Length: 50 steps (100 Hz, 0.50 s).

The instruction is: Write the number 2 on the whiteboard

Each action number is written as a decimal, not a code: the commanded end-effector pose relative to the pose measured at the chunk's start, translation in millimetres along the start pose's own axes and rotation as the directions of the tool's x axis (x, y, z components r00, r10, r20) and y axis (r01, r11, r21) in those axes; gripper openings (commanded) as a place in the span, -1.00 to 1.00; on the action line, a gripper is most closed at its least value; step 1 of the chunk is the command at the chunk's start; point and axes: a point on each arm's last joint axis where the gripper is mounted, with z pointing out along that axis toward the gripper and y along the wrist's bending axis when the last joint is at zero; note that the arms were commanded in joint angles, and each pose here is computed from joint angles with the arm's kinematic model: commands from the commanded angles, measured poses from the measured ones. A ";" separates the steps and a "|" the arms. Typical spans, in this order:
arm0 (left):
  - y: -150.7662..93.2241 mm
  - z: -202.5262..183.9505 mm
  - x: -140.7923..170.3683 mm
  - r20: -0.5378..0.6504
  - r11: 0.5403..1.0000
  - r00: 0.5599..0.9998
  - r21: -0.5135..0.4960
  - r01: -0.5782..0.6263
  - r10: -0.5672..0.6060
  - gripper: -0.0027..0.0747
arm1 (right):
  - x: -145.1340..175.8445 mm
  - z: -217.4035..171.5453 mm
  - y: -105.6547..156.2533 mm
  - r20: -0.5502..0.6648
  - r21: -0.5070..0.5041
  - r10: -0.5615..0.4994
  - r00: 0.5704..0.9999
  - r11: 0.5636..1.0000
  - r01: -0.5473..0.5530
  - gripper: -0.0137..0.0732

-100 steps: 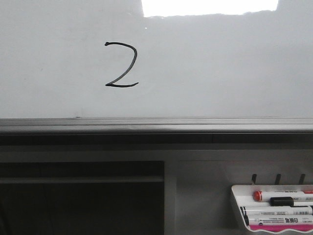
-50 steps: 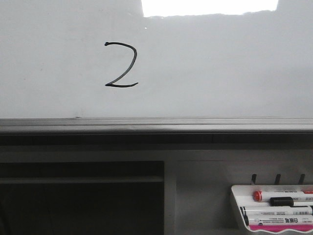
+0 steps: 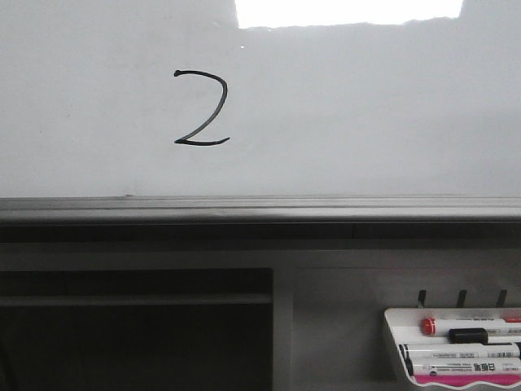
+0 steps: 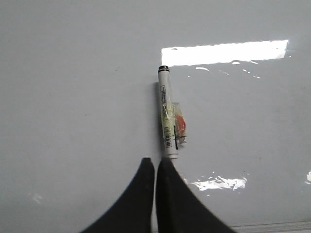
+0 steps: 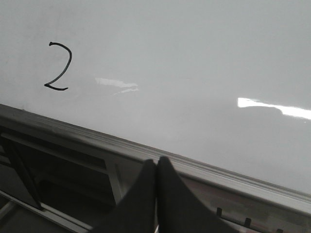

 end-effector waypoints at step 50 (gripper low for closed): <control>0.8 -2.3 -2.5 0.065 1.000 0.998 -0.008 0.021 -0.020 -0.98 | -14.3 -0.7 1.1 0.085 -0.011 -0.003 0.996 1.000 0.004 -0.84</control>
